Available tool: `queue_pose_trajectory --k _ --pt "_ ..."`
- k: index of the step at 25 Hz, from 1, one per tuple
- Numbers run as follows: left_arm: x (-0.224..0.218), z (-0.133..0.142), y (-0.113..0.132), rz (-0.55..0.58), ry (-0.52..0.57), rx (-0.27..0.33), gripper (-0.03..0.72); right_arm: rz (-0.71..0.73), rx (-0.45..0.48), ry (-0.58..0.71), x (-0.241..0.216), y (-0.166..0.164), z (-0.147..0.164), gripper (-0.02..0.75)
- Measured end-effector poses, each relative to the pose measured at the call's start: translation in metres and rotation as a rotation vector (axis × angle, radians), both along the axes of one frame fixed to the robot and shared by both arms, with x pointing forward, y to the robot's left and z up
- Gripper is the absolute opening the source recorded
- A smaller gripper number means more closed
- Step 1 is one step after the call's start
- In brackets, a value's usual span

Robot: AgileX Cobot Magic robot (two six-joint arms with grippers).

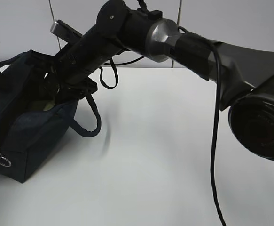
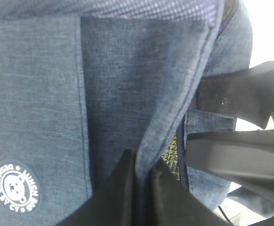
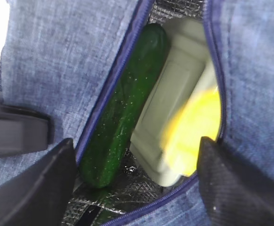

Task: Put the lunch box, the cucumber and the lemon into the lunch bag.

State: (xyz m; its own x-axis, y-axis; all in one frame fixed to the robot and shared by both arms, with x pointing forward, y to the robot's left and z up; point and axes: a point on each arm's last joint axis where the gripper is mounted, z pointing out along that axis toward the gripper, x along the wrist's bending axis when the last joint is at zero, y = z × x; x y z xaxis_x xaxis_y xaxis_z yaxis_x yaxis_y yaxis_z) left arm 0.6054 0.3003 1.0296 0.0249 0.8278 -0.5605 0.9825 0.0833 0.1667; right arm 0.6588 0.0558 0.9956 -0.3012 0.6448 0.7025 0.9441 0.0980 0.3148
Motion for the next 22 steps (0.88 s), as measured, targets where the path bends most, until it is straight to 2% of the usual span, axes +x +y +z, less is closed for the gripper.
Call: queue_pose_trajectory --k 6,13,18,22 --pt "0.0 0.0 0.0 0.0 0.0 0.0 0.01 0.033 -0.005 0.016 -0.002 -0.001 -0.001 0.522" --pt "0.0 0.0 0.001 -0.004 0.0 0.008 0.009 0.059 -0.033 0.073 0.005 -0.021 -0.001 0.459" --pt "-0.001 -0.001 0.002 -0.011 0.003 0.029 0.008 0.087 -0.032 0.022 0.003 -0.027 0.027 0.455" --pt "-0.001 -0.002 0.002 -0.013 0.004 0.034 0.008 0.076 -0.093 0.002 -0.001 -0.034 0.047 0.455"
